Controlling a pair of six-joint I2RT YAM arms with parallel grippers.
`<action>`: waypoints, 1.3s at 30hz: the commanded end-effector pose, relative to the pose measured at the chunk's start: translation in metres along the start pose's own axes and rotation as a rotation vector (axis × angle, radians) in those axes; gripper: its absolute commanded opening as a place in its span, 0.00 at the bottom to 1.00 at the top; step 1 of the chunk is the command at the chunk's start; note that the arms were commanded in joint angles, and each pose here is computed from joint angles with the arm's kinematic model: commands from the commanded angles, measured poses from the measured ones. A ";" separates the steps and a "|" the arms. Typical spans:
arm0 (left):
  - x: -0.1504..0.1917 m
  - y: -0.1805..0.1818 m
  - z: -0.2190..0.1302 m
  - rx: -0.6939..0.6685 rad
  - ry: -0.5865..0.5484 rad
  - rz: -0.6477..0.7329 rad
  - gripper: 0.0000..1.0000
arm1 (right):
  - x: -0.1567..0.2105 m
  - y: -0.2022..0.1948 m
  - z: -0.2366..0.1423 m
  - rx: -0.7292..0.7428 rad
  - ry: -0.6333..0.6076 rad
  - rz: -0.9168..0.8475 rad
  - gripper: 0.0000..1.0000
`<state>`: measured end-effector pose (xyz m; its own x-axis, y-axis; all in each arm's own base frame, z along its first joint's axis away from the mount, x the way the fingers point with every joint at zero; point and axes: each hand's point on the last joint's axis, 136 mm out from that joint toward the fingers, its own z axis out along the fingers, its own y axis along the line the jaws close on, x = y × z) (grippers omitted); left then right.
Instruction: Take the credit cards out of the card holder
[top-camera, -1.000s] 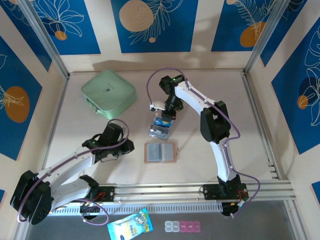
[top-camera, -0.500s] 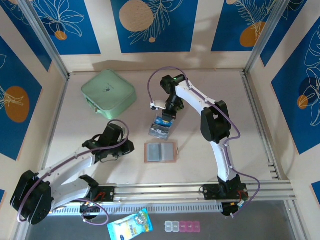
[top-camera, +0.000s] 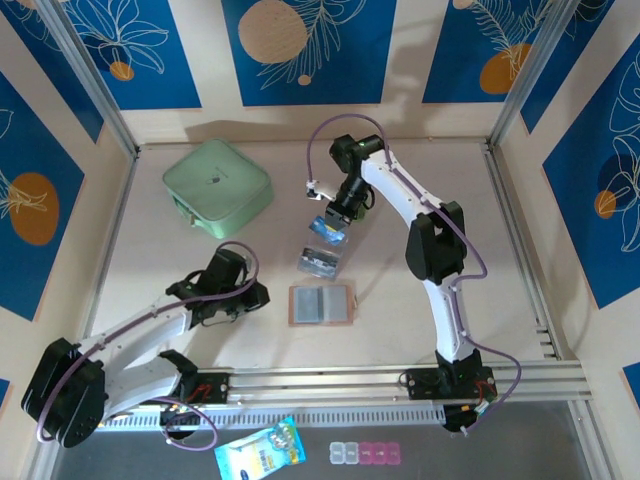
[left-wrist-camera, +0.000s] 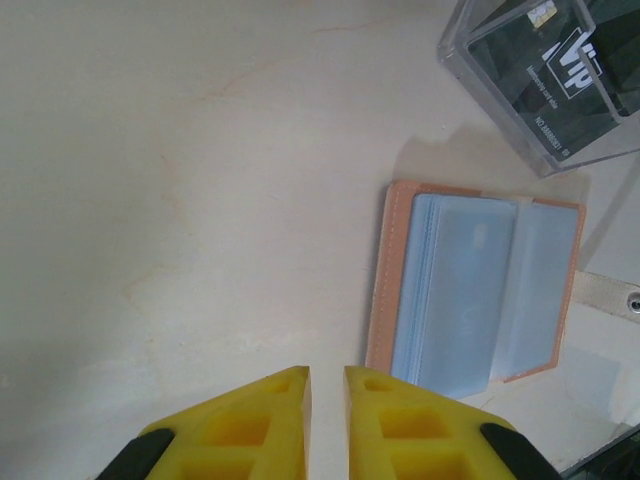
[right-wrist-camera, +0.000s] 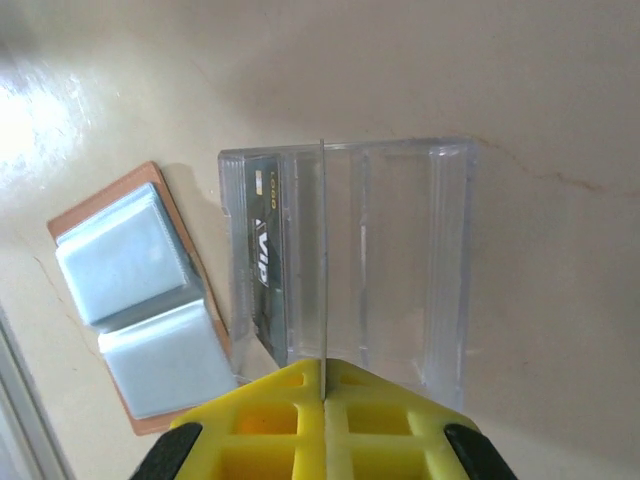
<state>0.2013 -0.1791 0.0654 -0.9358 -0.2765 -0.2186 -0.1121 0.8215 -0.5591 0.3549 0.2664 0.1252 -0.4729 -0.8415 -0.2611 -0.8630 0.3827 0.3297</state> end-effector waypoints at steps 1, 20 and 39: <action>0.001 0.002 0.003 0.011 0.010 -0.022 0.15 | 0.001 0.012 0.002 -0.055 0.010 0.086 0.05; 0.003 0.005 0.003 0.010 0.009 -0.028 0.15 | 0.019 0.015 0.032 -0.074 0.131 0.027 0.05; 0.003 0.004 0.004 0.018 0.009 -0.032 0.15 | 0.002 0.016 -0.005 -0.014 0.022 0.023 0.06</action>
<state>0.2006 -0.1786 0.0607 -0.9342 -0.2874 -0.2113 -0.1222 0.8143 -0.5674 0.3351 0.2681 0.1060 -0.4796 -0.8611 -0.1690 -0.8395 0.3942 0.3740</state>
